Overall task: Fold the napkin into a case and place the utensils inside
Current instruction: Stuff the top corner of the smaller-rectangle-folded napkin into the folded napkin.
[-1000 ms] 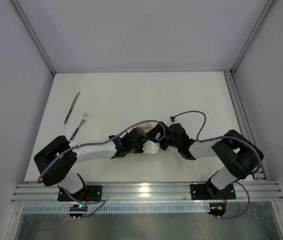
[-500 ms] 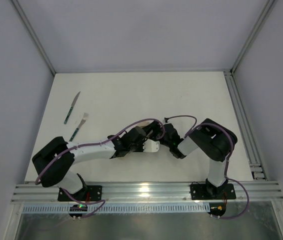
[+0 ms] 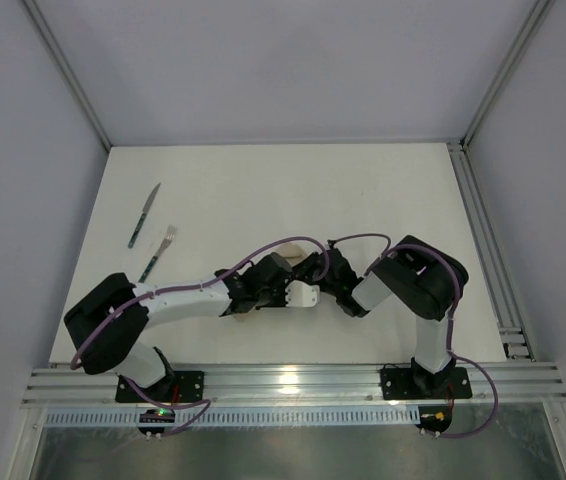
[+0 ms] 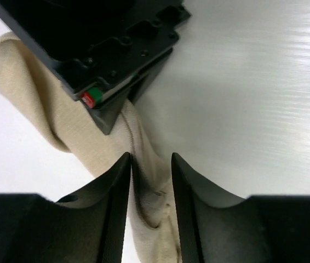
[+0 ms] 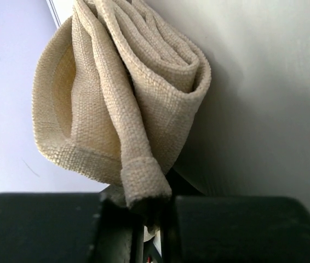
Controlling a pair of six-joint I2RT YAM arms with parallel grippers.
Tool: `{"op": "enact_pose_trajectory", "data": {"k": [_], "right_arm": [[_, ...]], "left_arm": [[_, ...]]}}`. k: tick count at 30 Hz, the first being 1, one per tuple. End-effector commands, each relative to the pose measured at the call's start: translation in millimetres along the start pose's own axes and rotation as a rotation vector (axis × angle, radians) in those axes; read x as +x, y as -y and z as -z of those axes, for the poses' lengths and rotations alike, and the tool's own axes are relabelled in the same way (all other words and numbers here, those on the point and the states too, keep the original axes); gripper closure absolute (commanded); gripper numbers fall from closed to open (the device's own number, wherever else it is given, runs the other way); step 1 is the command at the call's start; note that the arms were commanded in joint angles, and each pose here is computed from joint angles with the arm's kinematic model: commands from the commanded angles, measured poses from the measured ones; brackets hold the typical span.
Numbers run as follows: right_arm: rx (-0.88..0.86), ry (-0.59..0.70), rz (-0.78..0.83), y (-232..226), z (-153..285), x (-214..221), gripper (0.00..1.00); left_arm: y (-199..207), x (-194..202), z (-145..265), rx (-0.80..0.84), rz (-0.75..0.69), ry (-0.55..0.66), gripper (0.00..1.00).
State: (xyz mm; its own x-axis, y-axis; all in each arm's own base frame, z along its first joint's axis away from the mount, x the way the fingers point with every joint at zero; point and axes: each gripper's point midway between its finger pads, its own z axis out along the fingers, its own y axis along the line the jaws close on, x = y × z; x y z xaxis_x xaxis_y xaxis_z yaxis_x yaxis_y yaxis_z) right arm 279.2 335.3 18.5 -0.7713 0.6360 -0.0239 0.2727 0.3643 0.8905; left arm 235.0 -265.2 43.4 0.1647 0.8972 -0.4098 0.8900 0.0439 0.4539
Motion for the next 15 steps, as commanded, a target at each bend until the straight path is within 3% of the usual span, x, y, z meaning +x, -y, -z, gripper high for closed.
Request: {"op": "enact_pose_trajectory", "data": {"k": [1,6,9,15], "right_arm": [[0.042,0.047,0.035,14,-3,-9,0.94],[0.037,0.044,0.029,18,-3,-10,0.96],[0.033,0.043,0.013,21,-2,-10,0.96],[0.026,0.039,0.009,21,-2,-10,0.96]], "left_arm": [[11,-22,12,0.104,0.043,0.077,0.61],[4,-37,41,0.125,0.072,0.119,0.45],[-7,-43,64,0.109,0.091,0.14,0.41],[-32,26,69,-0.014,0.212,0.029,0.36]]}}
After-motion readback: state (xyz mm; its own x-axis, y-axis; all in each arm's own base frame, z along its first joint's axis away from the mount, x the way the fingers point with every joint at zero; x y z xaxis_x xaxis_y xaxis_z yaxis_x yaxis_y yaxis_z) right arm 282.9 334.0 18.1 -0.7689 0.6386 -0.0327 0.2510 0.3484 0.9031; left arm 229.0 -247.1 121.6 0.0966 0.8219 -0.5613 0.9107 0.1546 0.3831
